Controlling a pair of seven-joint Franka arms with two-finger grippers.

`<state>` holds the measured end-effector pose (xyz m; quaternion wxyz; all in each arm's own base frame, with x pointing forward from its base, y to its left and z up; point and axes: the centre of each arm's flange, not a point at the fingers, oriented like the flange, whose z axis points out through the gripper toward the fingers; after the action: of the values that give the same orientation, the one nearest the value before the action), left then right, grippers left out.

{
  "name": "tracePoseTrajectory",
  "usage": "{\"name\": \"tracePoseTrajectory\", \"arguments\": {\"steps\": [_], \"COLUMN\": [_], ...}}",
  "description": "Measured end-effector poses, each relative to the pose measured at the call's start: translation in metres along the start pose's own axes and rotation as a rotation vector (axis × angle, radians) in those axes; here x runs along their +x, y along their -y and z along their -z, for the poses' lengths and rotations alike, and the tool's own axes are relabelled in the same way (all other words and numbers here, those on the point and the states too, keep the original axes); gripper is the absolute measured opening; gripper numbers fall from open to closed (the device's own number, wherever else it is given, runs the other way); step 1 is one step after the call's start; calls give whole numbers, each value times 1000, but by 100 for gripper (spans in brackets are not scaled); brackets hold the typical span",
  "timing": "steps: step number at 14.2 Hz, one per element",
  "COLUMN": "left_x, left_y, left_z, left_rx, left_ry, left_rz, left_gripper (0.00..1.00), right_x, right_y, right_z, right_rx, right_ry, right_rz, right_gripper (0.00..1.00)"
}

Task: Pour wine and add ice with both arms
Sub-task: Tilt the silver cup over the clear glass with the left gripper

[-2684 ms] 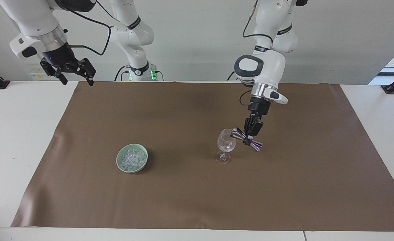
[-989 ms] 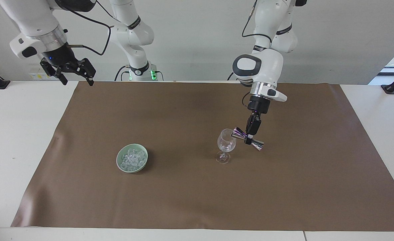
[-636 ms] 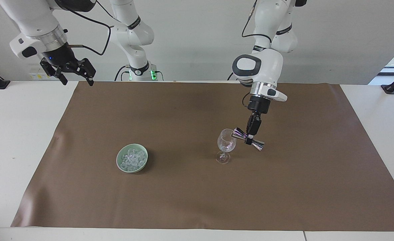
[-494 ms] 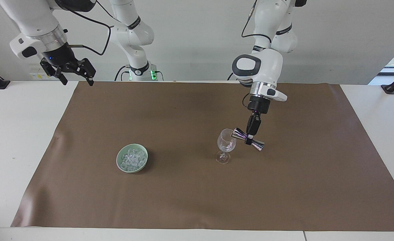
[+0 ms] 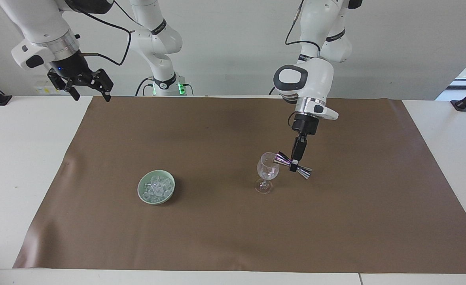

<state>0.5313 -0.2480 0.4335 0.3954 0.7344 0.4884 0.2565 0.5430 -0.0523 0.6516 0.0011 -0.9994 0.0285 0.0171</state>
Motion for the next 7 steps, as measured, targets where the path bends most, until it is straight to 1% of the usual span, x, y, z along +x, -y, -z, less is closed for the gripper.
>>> {"name": "tracePoseTrajectory", "arguments": {"steps": [7], "left_x": [1], "left_y": [0], "left_z": [0], "left_rx": [-1], "left_ry": [-8], "left_rz": [-25], "left_gripper": [22], "right_x": [0], "right_y": [0], "right_z": [0], "right_rx": [0], "right_ry": [0], "right_rz": [0], "right_gripper": [100]}}
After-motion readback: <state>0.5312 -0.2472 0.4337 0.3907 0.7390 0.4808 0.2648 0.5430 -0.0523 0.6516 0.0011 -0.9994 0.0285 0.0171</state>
